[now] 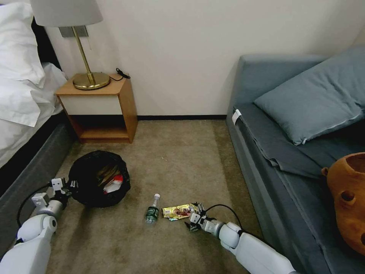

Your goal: Pick up the trash bin, then pick up the garbage on the floor and place it into the trash bin.

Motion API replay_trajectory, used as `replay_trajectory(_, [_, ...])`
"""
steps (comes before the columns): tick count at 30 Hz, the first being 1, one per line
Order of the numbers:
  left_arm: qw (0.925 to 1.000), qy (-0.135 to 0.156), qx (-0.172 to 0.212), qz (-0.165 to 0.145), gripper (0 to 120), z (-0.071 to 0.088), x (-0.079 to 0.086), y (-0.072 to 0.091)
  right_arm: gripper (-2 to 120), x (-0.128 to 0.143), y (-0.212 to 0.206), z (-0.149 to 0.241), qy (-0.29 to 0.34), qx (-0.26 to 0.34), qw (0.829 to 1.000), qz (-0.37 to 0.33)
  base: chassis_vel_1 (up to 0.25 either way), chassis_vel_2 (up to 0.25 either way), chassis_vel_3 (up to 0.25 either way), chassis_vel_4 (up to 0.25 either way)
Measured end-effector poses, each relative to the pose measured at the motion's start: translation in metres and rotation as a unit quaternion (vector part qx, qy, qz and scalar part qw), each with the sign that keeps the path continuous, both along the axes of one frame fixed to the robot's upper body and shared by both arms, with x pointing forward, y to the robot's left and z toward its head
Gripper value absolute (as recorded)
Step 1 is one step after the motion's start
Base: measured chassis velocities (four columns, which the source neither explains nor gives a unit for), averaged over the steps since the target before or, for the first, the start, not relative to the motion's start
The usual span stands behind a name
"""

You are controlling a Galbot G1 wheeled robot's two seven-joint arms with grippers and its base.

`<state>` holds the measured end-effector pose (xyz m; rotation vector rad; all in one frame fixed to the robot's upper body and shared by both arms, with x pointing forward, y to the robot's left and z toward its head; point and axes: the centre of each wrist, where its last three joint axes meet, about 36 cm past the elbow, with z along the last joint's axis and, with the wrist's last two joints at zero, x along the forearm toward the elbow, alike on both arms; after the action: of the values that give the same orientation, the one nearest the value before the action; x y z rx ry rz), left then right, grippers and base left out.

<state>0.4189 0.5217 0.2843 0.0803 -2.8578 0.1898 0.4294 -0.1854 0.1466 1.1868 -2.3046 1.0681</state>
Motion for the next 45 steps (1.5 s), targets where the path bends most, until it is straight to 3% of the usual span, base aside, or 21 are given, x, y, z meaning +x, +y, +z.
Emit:
replay_trajectory(9, [1.0000,-0.002,-0.002,0.000,1,0.001,-0.001,0.004,100,0.004,0.006,-0.001,-0.004,0.002,1.000,-0.007,0.000,0.000,0.000,0.000])
replay_trajectory(13, [1.0000,-0.001,-0.004,0.003,1,0.012,0.002,0.008,100,0.006,0.012,-0.001,-0.005,0.003,1.000,-0.009,0.000,0.000,0.000,0.000])
replay_trajectory(15, [0.9999,-0.005,-0.006,0.007,1,0.029,0.007,0.014,100,0.007,0.015,-0.003,-0.004,0.004,1.000,-0.011,0.000,0.000,0.000,0.000])
replay_trajectory(18, [0.9999,-0.008,-0.006,0.010,1,0.040,0.011,0.020,100,0.011,0.016,-0.002,-0.005,0.003,1.000,-0.011,0.000,0.000,0.000,0.000])
replay_trajectory(23, [0.9999,-0.007,-0.007,0.012,1,0.048,0.014,0.023,100,0.023,0.013,0.000,-0.007,-0.002,1.000,-0.013,0.000,0.000,0.000,0.000])
replay_trajectory(45, [0.9999,-0.010,-0.011,0.004,1,0.050,0.023,0.020,100,0.040,0.001,-0.014,-0.002,-0.015,1.000,-0.016,0.000,0.000,0.000,0.000])
